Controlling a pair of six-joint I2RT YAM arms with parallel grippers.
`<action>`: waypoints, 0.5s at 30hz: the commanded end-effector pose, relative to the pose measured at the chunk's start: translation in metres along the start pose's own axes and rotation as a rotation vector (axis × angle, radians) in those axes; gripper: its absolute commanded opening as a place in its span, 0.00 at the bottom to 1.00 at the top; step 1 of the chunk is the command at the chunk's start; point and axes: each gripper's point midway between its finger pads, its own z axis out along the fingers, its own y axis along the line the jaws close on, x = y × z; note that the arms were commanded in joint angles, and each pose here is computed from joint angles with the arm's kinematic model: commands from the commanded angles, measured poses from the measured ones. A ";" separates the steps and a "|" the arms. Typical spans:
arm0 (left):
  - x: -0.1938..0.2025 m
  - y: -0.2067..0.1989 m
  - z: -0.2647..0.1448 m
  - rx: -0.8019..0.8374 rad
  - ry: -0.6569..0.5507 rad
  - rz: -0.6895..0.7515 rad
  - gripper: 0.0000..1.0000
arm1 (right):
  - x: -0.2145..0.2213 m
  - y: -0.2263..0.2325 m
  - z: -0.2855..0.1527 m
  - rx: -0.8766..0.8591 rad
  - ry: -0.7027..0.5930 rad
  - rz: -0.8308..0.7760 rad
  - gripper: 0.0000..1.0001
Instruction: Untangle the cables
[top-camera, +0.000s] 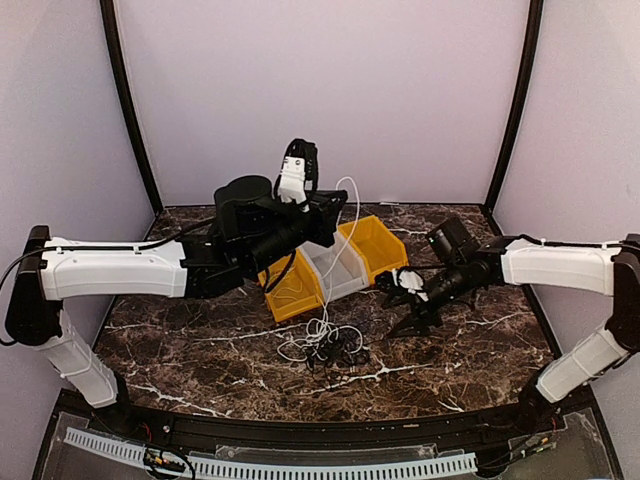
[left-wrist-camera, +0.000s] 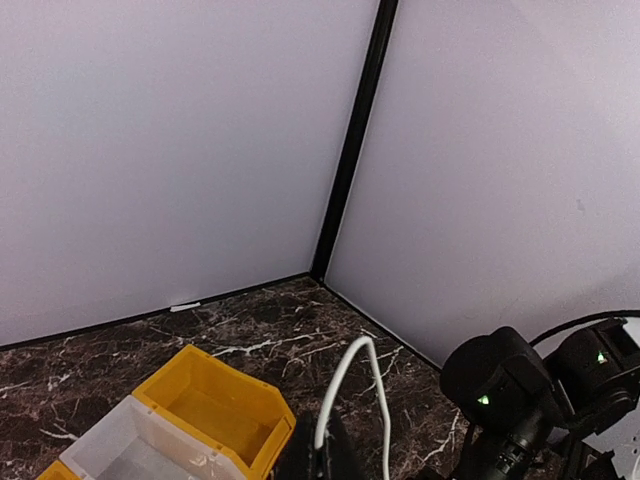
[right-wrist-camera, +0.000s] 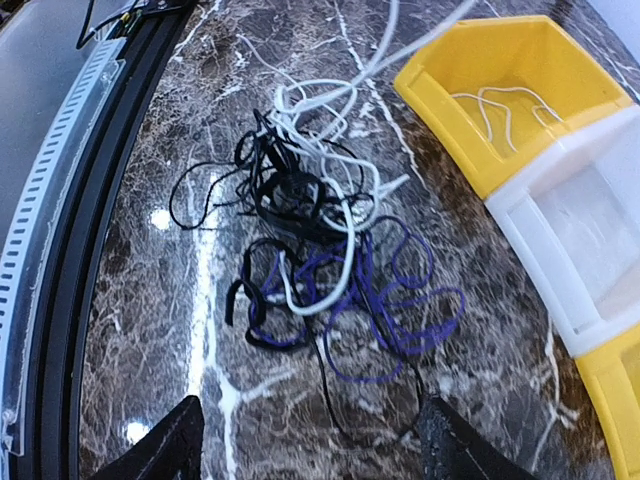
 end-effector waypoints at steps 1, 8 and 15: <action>-0.029 0.040 -0.034 -0.213 -0.100 -0.086 0.00 | -0.037 -0.017 0.034 0.039 -0.019 -0.104 0.72; -0.024 0.057 -0.054 -0.275 -0.105 -0.106 0.00 | -0.061 -0.019 0.101 -0.038 0.003 -0.149 0.76; -0.035 0.072 -0.075 -0.335 -0.147 -0.089 0.00 | -0.052 -0.025 0.144 -0.056 0.050 -0.125 0.70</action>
